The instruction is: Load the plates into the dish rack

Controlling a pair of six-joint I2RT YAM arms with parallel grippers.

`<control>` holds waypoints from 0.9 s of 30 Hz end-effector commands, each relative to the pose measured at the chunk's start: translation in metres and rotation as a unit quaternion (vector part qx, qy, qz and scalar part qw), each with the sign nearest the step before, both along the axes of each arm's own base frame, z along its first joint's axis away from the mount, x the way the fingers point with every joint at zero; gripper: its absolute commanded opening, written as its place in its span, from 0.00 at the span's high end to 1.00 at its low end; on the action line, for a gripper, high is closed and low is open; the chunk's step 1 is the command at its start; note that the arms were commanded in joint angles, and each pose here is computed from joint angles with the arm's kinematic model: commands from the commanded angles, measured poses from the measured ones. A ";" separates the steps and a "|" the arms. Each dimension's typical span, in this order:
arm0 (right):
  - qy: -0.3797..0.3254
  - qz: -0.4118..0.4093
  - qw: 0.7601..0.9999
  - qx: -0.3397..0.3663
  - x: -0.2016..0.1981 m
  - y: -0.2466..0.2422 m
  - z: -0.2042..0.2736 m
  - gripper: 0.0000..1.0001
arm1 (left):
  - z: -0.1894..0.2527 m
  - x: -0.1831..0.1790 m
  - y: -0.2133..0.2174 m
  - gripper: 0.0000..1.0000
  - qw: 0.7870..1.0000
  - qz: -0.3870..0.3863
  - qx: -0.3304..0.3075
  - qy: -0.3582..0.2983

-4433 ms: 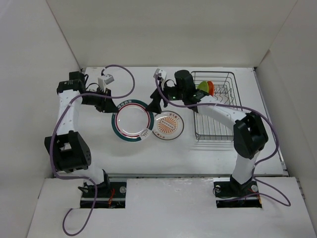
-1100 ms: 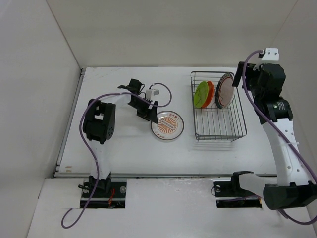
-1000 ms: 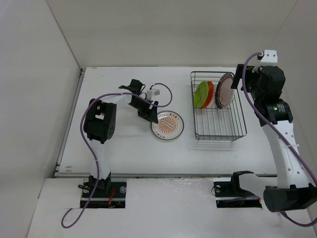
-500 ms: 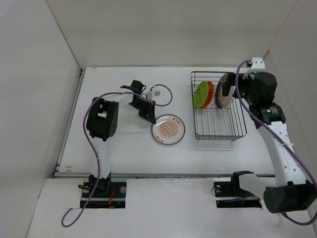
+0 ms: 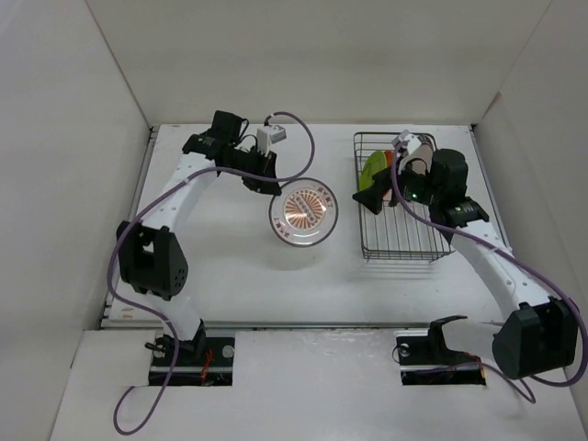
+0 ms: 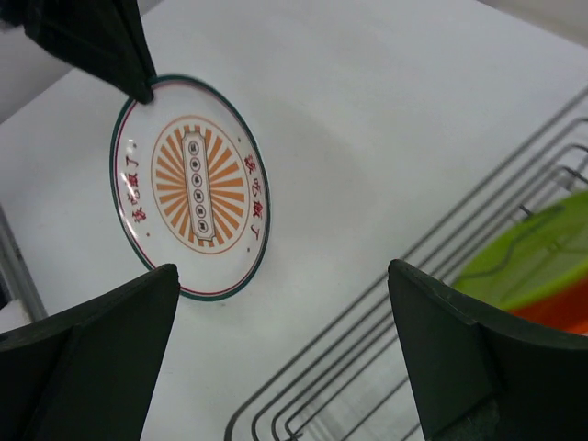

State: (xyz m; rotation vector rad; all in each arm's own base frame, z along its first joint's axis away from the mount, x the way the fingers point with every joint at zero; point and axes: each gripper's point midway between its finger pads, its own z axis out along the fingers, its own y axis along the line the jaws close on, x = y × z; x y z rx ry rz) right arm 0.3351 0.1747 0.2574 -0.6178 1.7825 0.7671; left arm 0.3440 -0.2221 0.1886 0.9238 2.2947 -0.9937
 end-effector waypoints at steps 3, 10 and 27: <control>-0.073 0.109 0.991 0.007 -0.003 0.046 0.017 0.01 | 0.071 -0.035 -0.003 1.00 0.995 -0.066 -0.040 -0.066; -0.066 0.176 0.982 0.008 -0.005 0.098 0.010 0.01 | 0.095 -0.056 -0.010 1.00 0.990 -0.091 -0.054 -0.089; -0.027 -0.287 0.955 -0.064 0.027 -0.063 0.100 1.00 | 0.063 -0.002 0.003 0.00 0.995 0.041 0.019 -0.089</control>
